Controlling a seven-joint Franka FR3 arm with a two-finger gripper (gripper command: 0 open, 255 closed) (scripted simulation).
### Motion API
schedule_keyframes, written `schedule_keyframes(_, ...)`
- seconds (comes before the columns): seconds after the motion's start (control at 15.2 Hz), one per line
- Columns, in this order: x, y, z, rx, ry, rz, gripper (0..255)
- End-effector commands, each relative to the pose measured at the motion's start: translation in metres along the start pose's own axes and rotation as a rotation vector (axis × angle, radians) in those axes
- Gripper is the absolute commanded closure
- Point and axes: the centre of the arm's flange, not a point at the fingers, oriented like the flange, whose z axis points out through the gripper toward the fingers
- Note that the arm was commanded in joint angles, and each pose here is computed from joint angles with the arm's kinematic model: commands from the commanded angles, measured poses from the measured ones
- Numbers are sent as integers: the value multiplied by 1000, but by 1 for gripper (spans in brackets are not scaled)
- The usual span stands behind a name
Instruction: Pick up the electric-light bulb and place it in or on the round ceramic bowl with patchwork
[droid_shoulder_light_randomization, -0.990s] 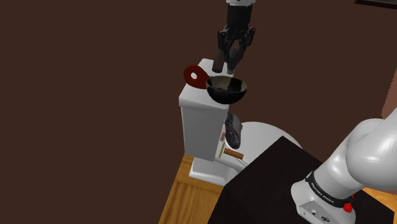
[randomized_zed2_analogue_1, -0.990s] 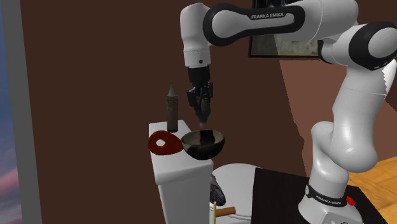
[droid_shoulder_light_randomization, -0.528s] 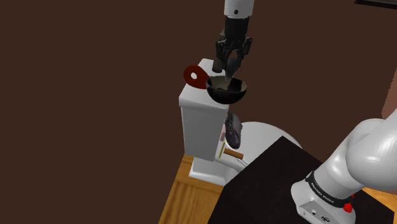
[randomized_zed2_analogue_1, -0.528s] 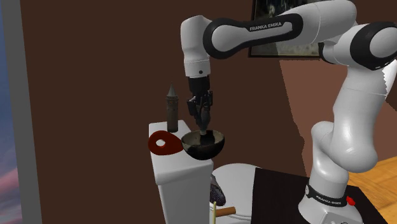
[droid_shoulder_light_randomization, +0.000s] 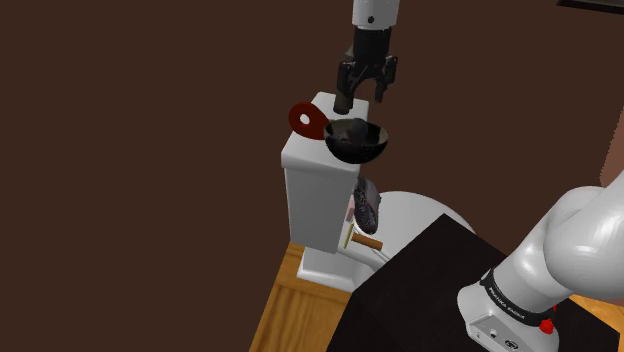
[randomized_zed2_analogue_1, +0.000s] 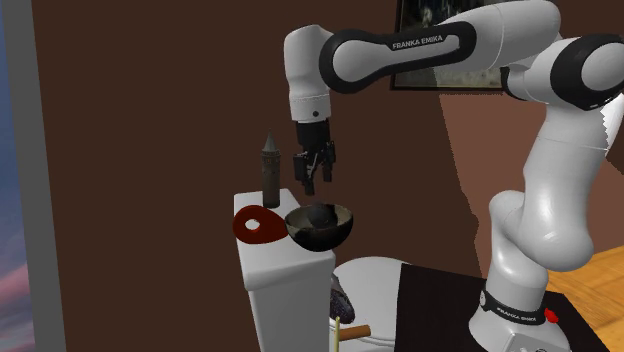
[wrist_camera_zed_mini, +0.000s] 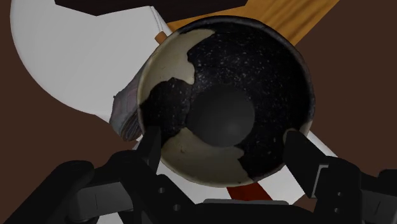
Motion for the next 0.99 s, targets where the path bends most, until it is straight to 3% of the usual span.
schedule_keyframes(0.0,0,0,0,0,0,0,0)
schedule_keyframes(0.2,0,0,0,0,0,0,0)
schedule_keyframes(0.46,0,0,-50,0,0,0,0)
schedule_keyframes(0.92,0,0,-50,0,0,0,0)
